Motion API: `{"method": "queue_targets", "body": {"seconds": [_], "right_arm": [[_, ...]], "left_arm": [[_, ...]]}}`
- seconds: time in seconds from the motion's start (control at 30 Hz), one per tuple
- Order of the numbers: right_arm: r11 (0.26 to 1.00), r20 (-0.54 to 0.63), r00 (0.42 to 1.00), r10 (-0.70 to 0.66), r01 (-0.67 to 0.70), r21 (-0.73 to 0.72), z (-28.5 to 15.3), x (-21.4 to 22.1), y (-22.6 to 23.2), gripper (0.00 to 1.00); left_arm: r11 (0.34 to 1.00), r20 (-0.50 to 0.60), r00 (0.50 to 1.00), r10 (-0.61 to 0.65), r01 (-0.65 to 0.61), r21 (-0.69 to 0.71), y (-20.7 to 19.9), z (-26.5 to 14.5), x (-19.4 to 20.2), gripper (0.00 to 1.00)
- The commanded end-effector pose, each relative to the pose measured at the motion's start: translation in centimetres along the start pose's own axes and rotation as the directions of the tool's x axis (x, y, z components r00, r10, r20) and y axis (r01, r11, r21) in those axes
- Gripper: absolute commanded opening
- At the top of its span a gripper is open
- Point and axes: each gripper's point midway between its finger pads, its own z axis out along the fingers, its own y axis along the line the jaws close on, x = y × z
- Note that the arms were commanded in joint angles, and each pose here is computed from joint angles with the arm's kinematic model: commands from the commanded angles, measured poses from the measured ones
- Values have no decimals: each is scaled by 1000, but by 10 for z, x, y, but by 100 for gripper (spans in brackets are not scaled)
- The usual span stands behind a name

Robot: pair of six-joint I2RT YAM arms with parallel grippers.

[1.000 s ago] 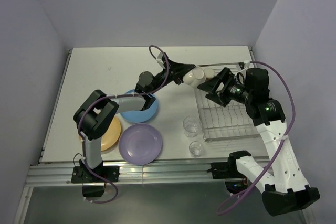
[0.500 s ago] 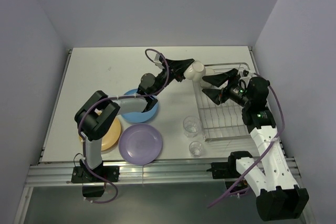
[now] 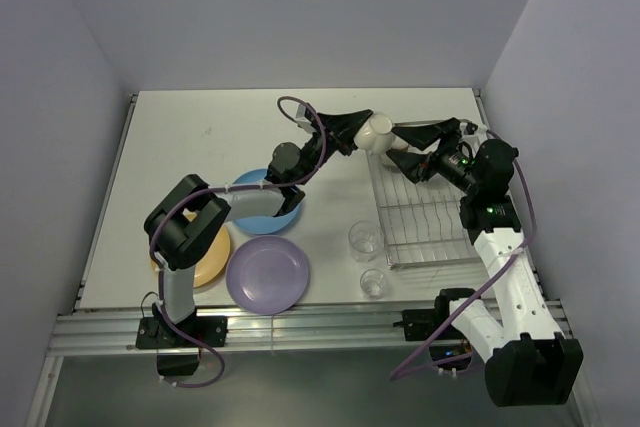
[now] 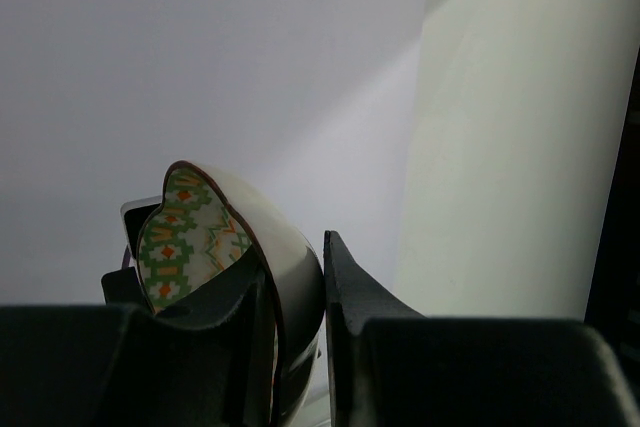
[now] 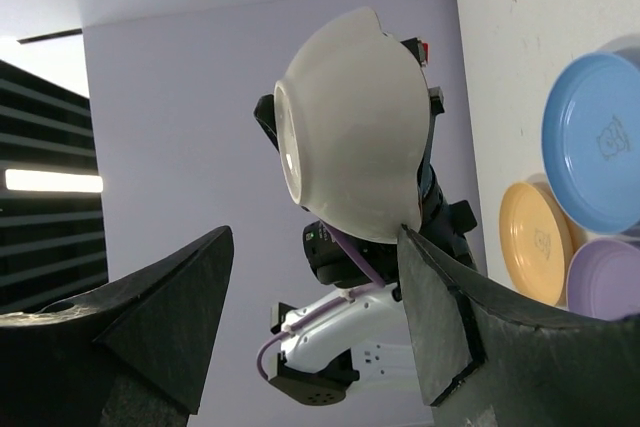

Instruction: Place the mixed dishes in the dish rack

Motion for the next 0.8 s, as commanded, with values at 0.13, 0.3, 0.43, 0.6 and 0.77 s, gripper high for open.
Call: {"method": "queue_targets", "body": {"seconds": [0.13, 0.3, 0.43, 0.6, 0.77], "right_arm": [[997, 24, 997, -68, 69, -40, -3, -4, 11, 73], [997, 17, 997, -77, 77, -14, -4, -4, 5, 71], [993, 35, 993, -116, 116, 4, -10, -2, 5, 72], [993, 39, 992, -119, 120, -11, -6, -6, 8, 72], [992, 38, 992, -118, 119, -34, -1, -10, 17, 72]], "left_arm": [[795, -345, 930, -130, 306, 524, -168, -66, 63, 0], [794, -344, 931, -120, 298, 530, -172, -67, 64, 0], [795, -352, 929, -113, 297, 528, -174, -67, 62, 0], [798, -375, 921, -105, 303, 522, -176, -65, 71, 0], [802, -382, 918, -109, 308, 512, -174, -66, 73, 0]]}}
